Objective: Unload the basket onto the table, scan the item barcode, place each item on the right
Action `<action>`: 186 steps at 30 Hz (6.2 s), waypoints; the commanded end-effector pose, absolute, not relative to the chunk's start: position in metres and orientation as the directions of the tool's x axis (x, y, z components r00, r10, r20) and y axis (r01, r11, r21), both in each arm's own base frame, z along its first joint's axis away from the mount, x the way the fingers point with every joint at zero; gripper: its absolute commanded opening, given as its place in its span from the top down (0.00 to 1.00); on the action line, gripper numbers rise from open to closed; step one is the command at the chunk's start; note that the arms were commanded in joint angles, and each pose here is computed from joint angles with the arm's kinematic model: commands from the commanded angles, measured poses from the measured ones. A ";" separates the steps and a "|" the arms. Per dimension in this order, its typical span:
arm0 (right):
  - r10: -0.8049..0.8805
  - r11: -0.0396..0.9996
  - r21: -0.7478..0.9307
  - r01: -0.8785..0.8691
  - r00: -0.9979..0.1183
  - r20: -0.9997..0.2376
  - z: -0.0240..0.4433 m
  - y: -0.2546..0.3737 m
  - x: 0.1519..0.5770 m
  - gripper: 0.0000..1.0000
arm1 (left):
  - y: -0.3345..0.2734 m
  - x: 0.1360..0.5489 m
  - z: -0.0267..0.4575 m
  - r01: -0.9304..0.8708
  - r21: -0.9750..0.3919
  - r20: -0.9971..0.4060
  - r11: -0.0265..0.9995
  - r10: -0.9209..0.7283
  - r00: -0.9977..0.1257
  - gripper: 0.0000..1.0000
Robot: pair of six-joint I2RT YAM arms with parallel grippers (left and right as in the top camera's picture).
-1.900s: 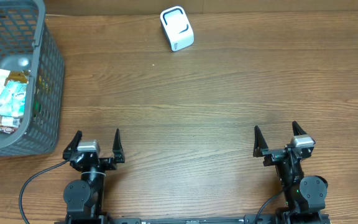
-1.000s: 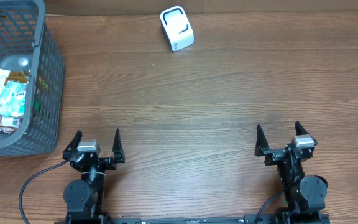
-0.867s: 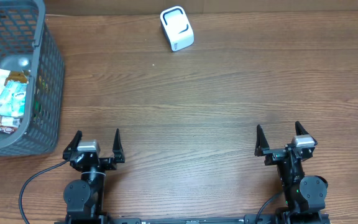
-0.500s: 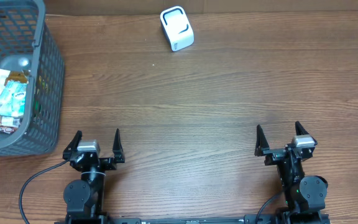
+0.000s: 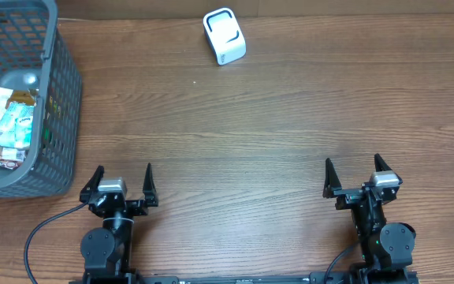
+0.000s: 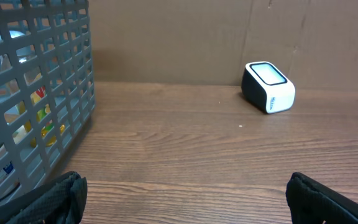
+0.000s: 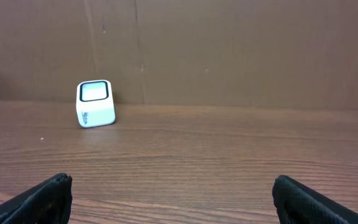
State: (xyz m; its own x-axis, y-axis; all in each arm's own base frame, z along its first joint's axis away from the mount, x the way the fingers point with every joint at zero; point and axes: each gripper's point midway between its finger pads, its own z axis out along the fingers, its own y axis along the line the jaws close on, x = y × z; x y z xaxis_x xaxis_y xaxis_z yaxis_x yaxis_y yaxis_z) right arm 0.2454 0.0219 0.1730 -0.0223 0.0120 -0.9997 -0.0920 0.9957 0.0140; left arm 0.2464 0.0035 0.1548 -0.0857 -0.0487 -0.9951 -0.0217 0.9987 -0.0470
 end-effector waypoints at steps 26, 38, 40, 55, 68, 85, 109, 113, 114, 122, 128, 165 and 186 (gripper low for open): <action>0.007 0.997 0.009 -0.078 -0.023 -1.000 0.170 0.020 0.246 0.00 | 0.000 0.246 0.156 -0.005 -0.029 -0.997 1.000 -0.029 -0.078 0.01; 0.007 0.997 0.009 -0.078 -0.023 -1.000 0.170 0.020 0.246 0.00 | 0.000 0.246 0.155 -0.005 -0.029 -0.996 1.000 -0.029 -0.079 0.00; 0.007 0.997 0.009 -0.078 -0.023 -1.000 0.170 0.020 0.246 0.00 | 0.000 0.246 0.156 -0.005 -0.029 -0.997 1.000 -0.029 -0.078 0.00; 0.007 0.997 0.009 -0.078 -0.023 -1.000 0.170 0.020 0.246 0.00 | 0.000 0.246 0.156 -0.005 -0.029 -0.997 1.000 -0.029 -0.078 0.00; 0.007 0.997 0.009 -0.078 -0.023 -1.000 0.170 0.020 0.246 0.00 | -0.046 0.240 0.181 0.266 -0.029 -0.999 0.963 -0.032 0.008 0.00; 0.007 0.997 0.009 -0.078 -0.023 -1.000 0.170 0.020 0.246 0.00 | -0.090 0.142 0.382 0.565 0.005 -0.920 0.825 -0.219 0.326 0.00; 0.007 0.997 0.009 -0.078 -0.023 -1.000 0.170 0.020 0.246 0.00 | -0.089 0.163 0.451 0.497 -0.181 -0.979 0.849 -0.107 -0.175 0.01; 0.007 0.997 0.009 -0.078 -0.023 -1.000 0.170 0.020 0.246 0.00 | -0.091 0.189 0.431 0.461 -0.272 -0.924 0.845 -0.095 -0.370 0.01; 0.007 0.997 0.009 -0.078 -0.023 -1.000 0.170 0.020 0.246 0.00 | -0.094 0.194 0.426 0.470 -0.295 -0.910 0.832 -0.094 -0.404 0.00; 0.007 0.997 0.009 -0.078 -0.023 -1.000 0.170 0.020 0.246 0.00 | -0.104 0.234 0.386 0.442 -0.422 -0.795 0.792 -0.088 -0.600 0.00; 0.007 0.997 0.009 -0.078 -0.023 -1.000 0.170 0.020 0.246 0.00 | -0.083 0.262 0.368 0.322 -0.372 -0.775 0.871 -0.100 -0.624 0.00; 0.007 0.997 0.009 -0.078 -0.023 -1.000 0.170 0.020 0.246 0.00 | 0.180 0.255 0.321 -0.741 -0.034 -0.744 0.671 -0.512 -0.430 0.01; 0.007 0.997 0.009 -0.078 -0.023 -1.000 0.170 0.020 0.246 0.00 | 0.241 0.300 0.228 -0.752 -0.118 -0.553 0.649 -0.672 -0.493 0.00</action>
State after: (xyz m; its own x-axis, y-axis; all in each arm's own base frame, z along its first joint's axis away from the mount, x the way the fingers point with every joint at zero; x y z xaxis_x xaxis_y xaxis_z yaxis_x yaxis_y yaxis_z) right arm 0.2456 0.0207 0.1728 -0.0229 0.0115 -0.9997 -0.0848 0.9963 0.0134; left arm 0.2942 0.2388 0.2412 -0.4641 -0.6565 -0.5947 -0.7838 0.6172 -0.0696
